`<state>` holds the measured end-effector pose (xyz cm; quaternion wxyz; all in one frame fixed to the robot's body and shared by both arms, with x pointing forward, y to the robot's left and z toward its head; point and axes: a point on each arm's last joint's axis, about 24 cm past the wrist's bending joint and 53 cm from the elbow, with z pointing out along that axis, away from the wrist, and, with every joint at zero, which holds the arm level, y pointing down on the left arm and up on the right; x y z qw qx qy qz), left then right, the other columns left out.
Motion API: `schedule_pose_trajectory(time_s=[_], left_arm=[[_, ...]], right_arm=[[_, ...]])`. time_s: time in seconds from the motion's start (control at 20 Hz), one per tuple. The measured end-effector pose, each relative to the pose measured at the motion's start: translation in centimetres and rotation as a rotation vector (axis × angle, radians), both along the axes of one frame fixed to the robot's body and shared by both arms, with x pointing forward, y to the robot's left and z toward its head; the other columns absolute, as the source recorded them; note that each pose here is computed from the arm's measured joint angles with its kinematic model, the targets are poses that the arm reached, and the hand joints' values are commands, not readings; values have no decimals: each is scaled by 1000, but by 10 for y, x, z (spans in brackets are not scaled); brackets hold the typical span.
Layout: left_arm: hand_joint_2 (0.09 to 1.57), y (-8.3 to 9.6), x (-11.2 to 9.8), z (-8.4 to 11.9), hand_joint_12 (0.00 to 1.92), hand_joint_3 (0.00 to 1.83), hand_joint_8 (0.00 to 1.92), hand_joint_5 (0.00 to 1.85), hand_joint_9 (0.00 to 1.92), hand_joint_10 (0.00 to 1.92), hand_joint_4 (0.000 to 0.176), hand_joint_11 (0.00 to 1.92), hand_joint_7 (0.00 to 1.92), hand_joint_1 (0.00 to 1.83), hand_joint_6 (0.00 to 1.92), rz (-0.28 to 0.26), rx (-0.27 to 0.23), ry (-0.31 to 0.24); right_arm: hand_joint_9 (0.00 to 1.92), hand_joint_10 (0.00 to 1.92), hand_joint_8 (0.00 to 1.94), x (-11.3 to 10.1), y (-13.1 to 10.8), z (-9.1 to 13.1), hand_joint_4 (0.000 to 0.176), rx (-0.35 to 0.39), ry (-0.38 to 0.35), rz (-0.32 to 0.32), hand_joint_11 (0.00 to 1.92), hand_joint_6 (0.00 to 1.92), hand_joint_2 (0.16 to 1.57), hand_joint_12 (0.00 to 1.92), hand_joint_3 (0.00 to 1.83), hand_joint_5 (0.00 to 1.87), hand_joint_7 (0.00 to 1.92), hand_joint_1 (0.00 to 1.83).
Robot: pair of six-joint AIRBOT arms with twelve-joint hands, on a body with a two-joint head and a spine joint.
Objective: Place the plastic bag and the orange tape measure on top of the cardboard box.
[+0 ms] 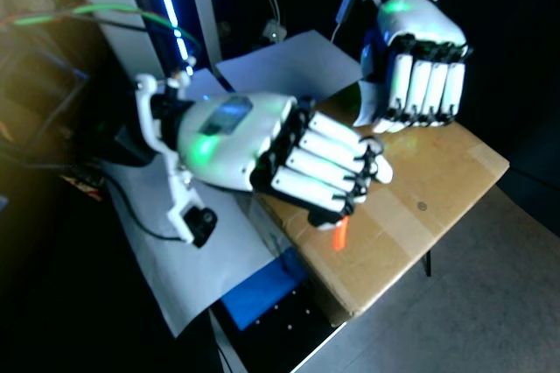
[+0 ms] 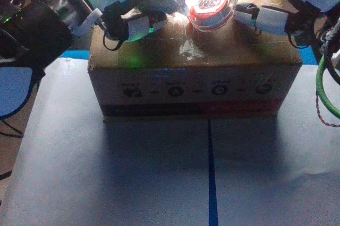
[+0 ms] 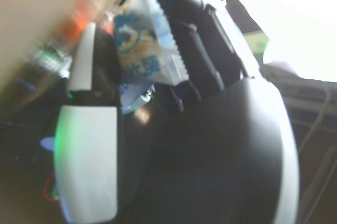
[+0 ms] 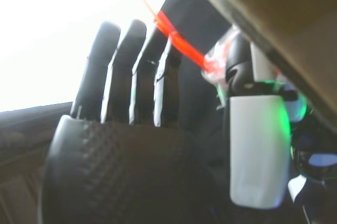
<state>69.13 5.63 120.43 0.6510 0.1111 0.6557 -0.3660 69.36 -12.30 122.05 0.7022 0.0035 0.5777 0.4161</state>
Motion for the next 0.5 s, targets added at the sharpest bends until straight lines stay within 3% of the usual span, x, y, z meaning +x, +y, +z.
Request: schedule_pose_trajectory(time_s=[0.05, 0.1, 0.15, 0.2, 0.25, 0.35, 0.4, 0.45, 0.5], left_arm=[[1173, 1, 1, -1, 1538, 0, 1183, 758, 884, 1370, 0, 760, 841, 1363, 1164, 2, 0, 5], [1197, 1, 1, -1, 1553, 1, 1253, 764, 865, 1086, 0, 739, 881, 1195, 1232, 2, 0, 4], [1218, 1, 1, -1, 1622, 0, 978, 763, 703, 1062, 0, 552, 675, 1113, 1292, 2, 0, 4], [1094, 1, 1, -1, 1573, 0, 373, 604, 448, 762, 0, 168, 584, 1051, 423, 2, 1, 4], [1031, 1, 1, -2, 1488, 0, 46, 618, 369, 451, 0, 15, 554, 1035, 64, 2, 4, 7], [1019, 1, 1, -5, 1247, 0, 0, 489, 288, 121, 0, 0, 360, 1001, 1, 0, 14, 18], [996, 1, 2, -5, 1068, 0, 0, 396, 212, 52, 0, 0, 252, 966, 2, 2, 14, 17], [967, 3, 3, -5, 1060, 0, 0, 358, 195, 31, 0, 0, 208, 979, 0, 5, 14, 16], [951, 4, 3, -5, 963, 0, 0, 308, 130, 5, 25, 0, 147, 959, 0, 7, 15, 16]], right_arm=[[412, 1552, 1181, -1, 1, 0, 0, 3, 0, 2, 396, 454, 930, 1876, 1, 536, 406, 1000], [442, 1584, 1207, -2, 0, 2, 0, 6, -1, 4, 435, 471, 938, 1885, 4, 536, 418, 960], [462, 1573, 1215, -4, -1, 4, 0, 6, -1, 3, 462, 474, 946, 1869, 6, 535, 429, 947], [462, 1567, 1227, -6, -4, 7, 0, 2, -8, 2, 477, 476, 943, 1856, 2, 548, 435, 957], [439, 1529, 1199, -8, -8, 11, 0, 0, -16, 0, 434, 464, 937, 1849, 0, 556, 428, 949], [426, 1514, 1161, -10, -16, 17, 0, -4, -28, -9, 410, 436, 926, 1816, 0, 569, 444, 992], [418, 1479, 1093, -13, -19, 23, 0, -1, -43, -12, 395, 427, 909, 1805, 0, 578, 463, 1003], [413, 1506, 1113, -16, -21, 28, 0, 2, -60, -11, 375, 423, 911, 1829, 0, 577, 461, 1002], [431, 1471, 1113, -19, -21, 32, 0, 6, -71, -8, 388, 412, 912, 1785, 0, 582, 468, 1016]])
